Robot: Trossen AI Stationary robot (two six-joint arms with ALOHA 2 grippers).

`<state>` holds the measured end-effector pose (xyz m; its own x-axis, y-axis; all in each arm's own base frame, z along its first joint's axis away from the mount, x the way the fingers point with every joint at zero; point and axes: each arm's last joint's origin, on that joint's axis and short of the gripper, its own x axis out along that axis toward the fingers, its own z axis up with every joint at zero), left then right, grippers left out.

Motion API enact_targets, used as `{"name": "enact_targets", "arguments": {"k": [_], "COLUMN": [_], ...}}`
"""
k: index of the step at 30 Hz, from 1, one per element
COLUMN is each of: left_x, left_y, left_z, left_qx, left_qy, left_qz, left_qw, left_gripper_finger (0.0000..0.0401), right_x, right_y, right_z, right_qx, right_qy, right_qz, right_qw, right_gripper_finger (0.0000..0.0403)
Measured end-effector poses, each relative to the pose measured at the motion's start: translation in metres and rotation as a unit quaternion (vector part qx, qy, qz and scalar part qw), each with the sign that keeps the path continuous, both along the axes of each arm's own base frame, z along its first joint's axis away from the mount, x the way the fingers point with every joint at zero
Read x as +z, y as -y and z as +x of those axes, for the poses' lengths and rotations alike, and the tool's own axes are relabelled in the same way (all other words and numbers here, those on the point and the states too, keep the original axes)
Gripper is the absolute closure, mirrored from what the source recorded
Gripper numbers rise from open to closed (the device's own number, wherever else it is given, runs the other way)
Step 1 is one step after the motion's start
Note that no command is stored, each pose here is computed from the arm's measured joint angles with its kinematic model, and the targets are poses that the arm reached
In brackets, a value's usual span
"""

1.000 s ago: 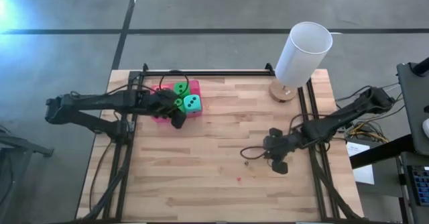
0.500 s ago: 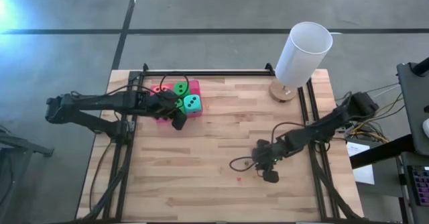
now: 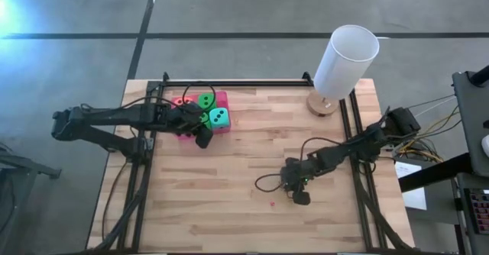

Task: Pick & Place Dice
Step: Put the small black dice into the red bin

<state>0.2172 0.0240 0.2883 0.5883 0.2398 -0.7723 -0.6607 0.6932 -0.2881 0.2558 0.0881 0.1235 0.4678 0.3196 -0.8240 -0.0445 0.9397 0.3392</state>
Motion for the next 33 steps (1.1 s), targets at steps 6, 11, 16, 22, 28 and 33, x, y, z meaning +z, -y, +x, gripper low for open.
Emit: {"name": "enact_targets", "arguments": {"k": [6, 11, 16, 22, 28, 33], "left_x": [0.000, 0.000, 0.000, 0.000, 0.000, 0.000], "left_y": [0.000, 0.000, 0.000, 0.000, 0.000, 0.000], "left_z": [0.000, 0.000, 0.000, 0.000, 0.000, 0.000], "left_qx": [0.000, -0.001, -0.001, -0.001, -0.001, -0.001], "left_qy": [-0.001, -0.001, -0.001, 0.000, 0.001, 0.001], "left_qz": [0.000, 0.000, 0.000, 0.000, 0.000, 0.000], "left_qw": [1.000, 1.000, 1.000, 1.000, 1.000, 1.000], "left_gripper_finger": [0.0222, 0.0229, 0.0235, 0.0237, 0.0229, 0.0222], "right_x": [-0.007, -0.008, -0.006, -0.006, -0.006, -0.001], "right_y": [0.016, 0.029, 0.043, 0.067, 0.089, 0.091], "right_z": [0.011, 0.023, 0.029, 0.032, 0.033, 0.032], "right_qx": [0.000, 0.004, 0.005, -0.019, -0.057, -0.063], "right_qy": [0.015, 0.031, 0.045, 0.048, 0.048, 0.050], "right_qz": [-0.013, -0.029, -0.058, -0.072, -0.087, -0.083], "right_qw": [1.000, 0.999, 0.997, 0.996, 0.993, 0.993], "right_gripper_finger": [0.0351, 0.0351, 0.0351, 0.0351, 0.0351, 0.0351]}}
